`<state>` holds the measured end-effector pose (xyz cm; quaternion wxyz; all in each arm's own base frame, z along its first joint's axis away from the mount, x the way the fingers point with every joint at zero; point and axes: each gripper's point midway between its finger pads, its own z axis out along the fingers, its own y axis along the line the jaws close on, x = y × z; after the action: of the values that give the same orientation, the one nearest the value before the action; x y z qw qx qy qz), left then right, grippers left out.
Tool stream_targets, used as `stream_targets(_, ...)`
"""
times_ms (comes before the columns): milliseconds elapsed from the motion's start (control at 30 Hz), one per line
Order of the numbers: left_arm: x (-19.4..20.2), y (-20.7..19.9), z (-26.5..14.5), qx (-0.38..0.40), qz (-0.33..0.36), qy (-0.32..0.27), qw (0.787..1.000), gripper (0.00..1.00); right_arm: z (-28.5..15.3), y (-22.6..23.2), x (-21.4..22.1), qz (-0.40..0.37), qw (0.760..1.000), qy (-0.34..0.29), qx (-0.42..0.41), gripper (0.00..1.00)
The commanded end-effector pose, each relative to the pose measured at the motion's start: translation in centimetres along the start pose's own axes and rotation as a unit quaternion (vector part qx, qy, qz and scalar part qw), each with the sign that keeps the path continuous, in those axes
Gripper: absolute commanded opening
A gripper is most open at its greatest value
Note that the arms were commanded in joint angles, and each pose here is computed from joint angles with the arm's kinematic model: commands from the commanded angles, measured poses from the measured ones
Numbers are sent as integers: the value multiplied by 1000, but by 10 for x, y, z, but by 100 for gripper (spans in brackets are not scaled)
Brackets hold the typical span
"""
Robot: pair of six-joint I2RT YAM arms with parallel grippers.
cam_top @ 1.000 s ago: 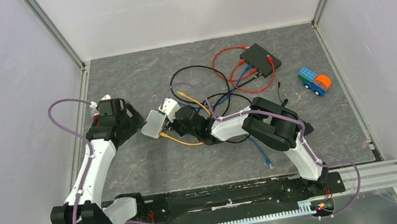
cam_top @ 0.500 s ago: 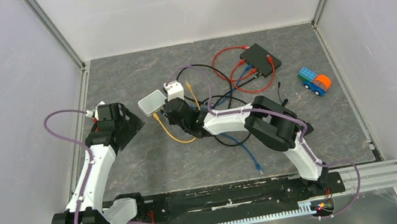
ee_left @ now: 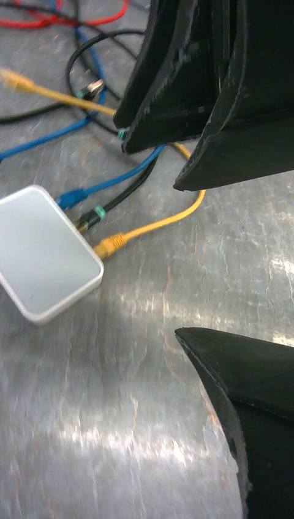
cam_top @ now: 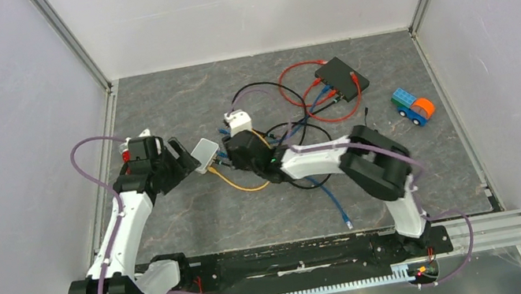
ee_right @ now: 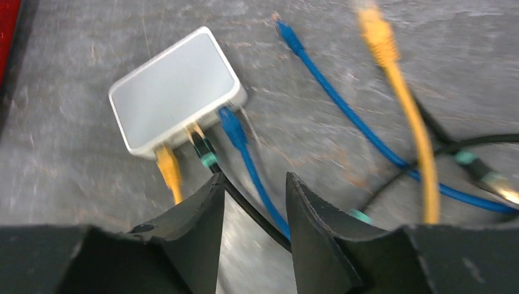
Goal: Insert the plug into the switch port
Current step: Insert the connector into the switch port, then pick up the power from the center of the board.
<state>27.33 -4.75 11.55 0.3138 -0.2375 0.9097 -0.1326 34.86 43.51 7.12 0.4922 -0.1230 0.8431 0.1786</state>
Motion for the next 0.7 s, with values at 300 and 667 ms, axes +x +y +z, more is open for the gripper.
stream_targets(300,58,-82,-32,265,123,82,953,83,-113,-254,-49,-17,987,23,160,43)
stream_targets(667,74,-93,-47,277,172,78,942,83,-126,-380,-14,-30,953,152,260,36)
